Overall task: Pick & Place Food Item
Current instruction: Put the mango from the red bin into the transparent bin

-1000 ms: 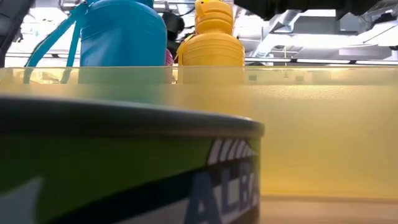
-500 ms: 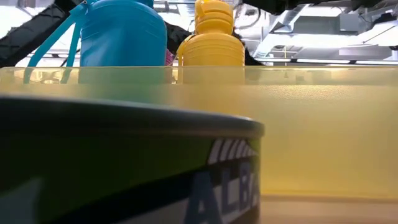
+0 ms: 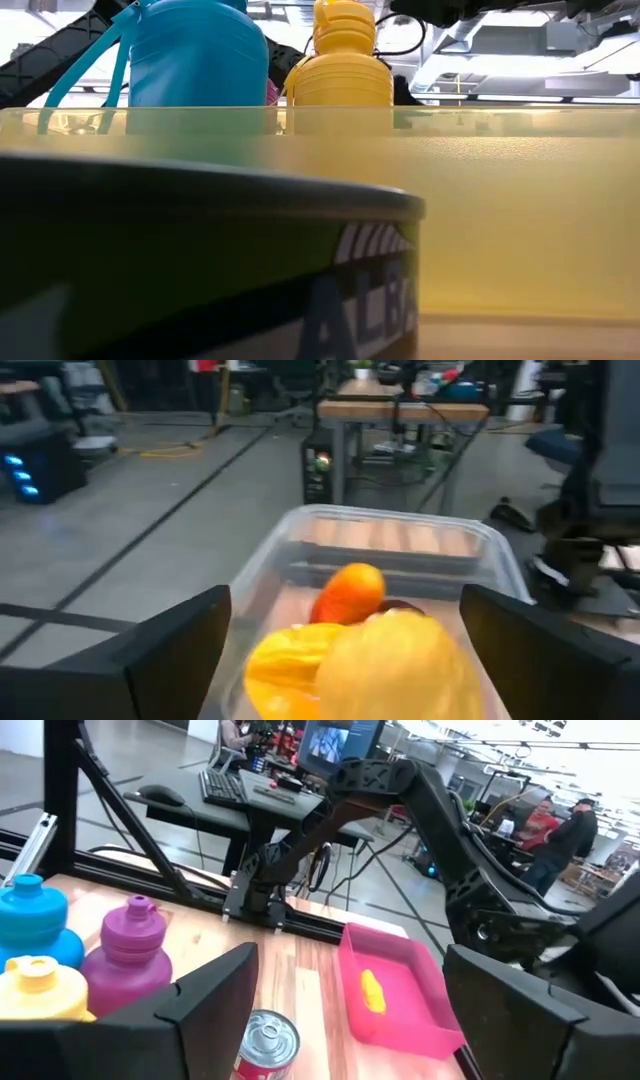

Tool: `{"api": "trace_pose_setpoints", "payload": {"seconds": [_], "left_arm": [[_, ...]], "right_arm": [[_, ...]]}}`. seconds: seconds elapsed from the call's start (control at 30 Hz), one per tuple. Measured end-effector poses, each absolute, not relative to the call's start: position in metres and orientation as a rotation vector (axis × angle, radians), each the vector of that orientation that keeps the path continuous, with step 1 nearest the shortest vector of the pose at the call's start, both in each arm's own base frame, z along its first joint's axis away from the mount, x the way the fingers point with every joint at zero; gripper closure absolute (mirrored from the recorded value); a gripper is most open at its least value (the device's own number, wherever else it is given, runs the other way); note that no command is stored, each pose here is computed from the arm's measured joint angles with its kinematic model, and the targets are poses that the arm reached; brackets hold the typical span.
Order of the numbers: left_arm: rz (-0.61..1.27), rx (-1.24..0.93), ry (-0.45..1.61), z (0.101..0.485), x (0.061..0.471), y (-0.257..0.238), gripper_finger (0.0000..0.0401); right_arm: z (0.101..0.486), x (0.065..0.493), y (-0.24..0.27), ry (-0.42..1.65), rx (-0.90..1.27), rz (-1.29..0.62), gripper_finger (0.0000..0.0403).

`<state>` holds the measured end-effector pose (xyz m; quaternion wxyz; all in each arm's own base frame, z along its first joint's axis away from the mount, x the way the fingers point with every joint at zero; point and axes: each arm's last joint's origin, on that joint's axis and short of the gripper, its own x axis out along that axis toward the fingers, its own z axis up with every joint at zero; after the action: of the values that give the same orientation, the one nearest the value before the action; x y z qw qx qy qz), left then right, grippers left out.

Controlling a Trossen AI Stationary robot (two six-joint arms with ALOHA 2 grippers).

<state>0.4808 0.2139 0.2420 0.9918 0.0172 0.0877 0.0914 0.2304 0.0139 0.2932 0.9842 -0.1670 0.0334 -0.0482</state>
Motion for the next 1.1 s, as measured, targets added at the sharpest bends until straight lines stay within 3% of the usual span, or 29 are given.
{"api": "trace_pose_setpoints", "payload": {"seconds": [0.27, 0.4, 0.57, 0.7, 0.83, 1.1], "left_arm": [[0.137, 0.131, 0.284, 0.279, 0.466, 0.190, 0.0065], [0.166, 0.166, 0.479, 0.308, 0.434, 0.180, 0.0079], [0.371, 0.161, 0.710, 0.327, 0.373, 0.182, 0.0077], [0.532, 0.132, 0.866, 0.321, 0.313, 0.186, 0.0072], [0.627, 0.056, 0.897, 0.316, 0.256, 0.184, 0.0076], [0.659, -0.147, 1.099, 0.247, 0.198, 0.197, 0.0099]], "right_arm": [[0.293, 0.230, 0.016, 0.076, -0.344, -0.107, 0.0097], [0.293, 0.227, 0.018, 0.087, -0.351, -0.096, 0.0097], [0.294, 0.221, 0.018, 0.101, -0.343, -0.085, 0.0097], [0.291, 0.220, 0.019, 0.140, -0.326, -0.070, 0.0097], [0.287, 0.220, 0.021, 0.176, -0.307, -0.045, 0.0097], [0.286, 0.220, 0.021, 0.181, -0.302, -0.038, 0.0097]]}}
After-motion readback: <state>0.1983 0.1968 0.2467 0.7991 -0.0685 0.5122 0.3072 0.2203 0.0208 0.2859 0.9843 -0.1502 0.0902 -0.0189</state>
